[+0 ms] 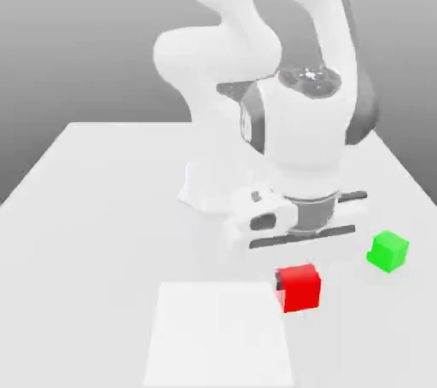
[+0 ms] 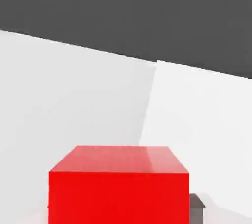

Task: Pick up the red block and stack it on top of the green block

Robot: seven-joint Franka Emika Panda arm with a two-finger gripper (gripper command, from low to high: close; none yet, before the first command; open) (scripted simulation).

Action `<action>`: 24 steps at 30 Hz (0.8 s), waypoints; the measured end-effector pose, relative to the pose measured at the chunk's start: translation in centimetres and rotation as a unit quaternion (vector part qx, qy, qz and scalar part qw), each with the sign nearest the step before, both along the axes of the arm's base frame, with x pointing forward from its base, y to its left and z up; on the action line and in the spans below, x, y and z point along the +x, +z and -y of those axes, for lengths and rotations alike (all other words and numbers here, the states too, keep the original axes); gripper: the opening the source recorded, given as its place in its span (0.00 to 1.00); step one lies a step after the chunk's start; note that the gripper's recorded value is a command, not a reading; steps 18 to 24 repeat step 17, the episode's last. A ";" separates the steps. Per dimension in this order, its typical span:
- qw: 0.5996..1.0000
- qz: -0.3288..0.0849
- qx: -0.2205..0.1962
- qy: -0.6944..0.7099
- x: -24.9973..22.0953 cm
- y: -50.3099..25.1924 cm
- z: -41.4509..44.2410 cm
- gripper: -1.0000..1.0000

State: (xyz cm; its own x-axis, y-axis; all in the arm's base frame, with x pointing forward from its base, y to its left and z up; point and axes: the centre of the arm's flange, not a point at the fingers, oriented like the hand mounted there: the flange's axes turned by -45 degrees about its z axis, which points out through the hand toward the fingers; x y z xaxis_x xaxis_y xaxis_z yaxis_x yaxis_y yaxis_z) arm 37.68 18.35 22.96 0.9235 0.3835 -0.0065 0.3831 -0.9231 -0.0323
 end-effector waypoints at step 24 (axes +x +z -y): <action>0.977 0.012 -0.012 0.214 -15.0 -4.6 -13.3 1.00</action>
